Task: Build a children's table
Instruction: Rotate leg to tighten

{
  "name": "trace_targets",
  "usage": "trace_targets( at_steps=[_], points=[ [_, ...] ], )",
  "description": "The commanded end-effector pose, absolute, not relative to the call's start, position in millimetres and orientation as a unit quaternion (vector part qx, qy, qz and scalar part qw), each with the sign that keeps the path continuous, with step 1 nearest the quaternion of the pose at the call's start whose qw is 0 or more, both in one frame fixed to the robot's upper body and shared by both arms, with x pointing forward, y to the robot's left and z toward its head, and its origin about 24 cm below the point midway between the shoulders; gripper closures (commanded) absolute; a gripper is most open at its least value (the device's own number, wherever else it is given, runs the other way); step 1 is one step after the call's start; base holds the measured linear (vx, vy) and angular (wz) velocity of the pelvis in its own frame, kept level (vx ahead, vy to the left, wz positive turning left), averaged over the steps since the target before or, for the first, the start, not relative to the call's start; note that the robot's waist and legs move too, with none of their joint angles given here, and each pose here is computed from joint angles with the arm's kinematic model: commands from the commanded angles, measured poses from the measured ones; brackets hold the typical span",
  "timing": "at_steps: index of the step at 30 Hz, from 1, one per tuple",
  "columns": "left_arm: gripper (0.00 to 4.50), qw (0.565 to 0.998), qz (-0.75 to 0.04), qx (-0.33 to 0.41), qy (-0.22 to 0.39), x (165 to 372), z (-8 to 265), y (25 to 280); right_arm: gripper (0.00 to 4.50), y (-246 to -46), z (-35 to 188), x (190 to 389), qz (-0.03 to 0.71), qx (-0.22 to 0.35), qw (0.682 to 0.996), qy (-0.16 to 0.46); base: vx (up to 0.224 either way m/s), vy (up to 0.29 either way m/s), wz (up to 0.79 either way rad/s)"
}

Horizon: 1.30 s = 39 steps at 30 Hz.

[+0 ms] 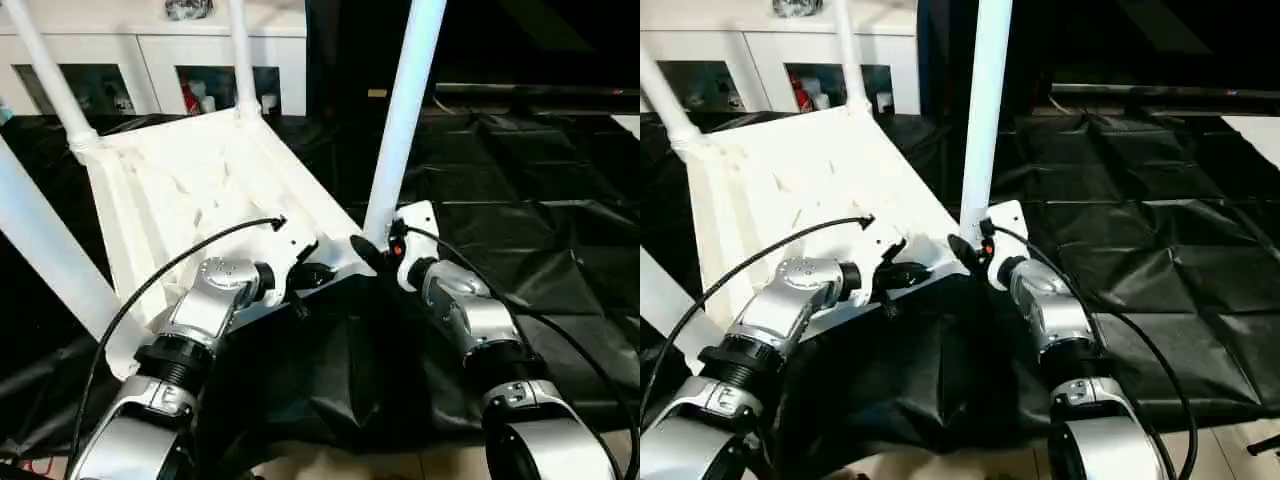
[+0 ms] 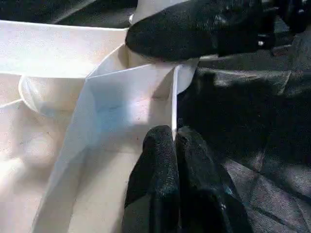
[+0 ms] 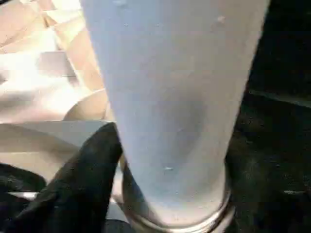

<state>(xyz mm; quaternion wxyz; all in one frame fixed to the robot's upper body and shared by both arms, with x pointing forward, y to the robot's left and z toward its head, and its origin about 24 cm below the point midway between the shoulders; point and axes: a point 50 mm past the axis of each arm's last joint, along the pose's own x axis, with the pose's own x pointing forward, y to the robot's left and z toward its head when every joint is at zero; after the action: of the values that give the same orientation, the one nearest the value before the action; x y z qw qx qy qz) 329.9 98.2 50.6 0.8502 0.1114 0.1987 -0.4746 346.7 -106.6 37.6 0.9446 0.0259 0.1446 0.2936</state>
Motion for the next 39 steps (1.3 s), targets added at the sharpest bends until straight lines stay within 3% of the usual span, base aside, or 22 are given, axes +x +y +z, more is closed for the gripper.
trace_targets(
  at_steps=[1,3,10,16,19,24,31,34,39],
  points=[
    [4.50,0.832,-0.526,0.110,0.135,329,74,64,0.93,-49.2,29,325.4,0.442,0.046,0.880,0.166,0.000,0.000,0.00],
    [4.50,0.827,-0.534,0.115,0.133,328,74,69,0.73,-54.0,31,323.6,0.467,0.028,0.869,0.165,0.000,0.000,0.00],
    [4.50,0.797,-0.576,0.129,0.132,323,75,86,0.73,-78.3,36,314.2,0.564,-0.023,0.808,0.168,0.000,0.000,0.00],
    [4.50,0.761,-0.625,0.128,0.118,314,78,93,0.73,-91.9,38,306.5,0.612,-0.033,0.769,0.184,0.000,0.000,0.00],
    [4.50,0.737,-0.650,0.135,0.129,308,76,103,0.73,-103.6,39,297.6,0.649,-0.041,0.730,0.210,0.000,0.000,0.00],
    [4.50,0.719,-0.664,0.148,0.142,306,73,111,0.73,-109.3,40,291.4,0.669,-0.042,0.705,0.232,0.000,0.000,0.00],
    [4.50,0.706,-0.677,0.147,0.148,305,74,115,1.06,-111.2,43,287.7,0.680,-0.040,0.693,0.235,0.000,0.000,0.00],
    [4.50,0.709,-0.674,0.147,0.147,306,74,114,1.40,-111.1,42,286.8,0.679,-0.040,0.694,0.236,0.000,0.000,0.00],
    [4.50,0.731,-0.654,0.138,0.139,309,74,111,1.77,-106.2,39,291.6,0.648,-0.037,0.728,0.219,0.000,0.000,0.00]
  ],
)
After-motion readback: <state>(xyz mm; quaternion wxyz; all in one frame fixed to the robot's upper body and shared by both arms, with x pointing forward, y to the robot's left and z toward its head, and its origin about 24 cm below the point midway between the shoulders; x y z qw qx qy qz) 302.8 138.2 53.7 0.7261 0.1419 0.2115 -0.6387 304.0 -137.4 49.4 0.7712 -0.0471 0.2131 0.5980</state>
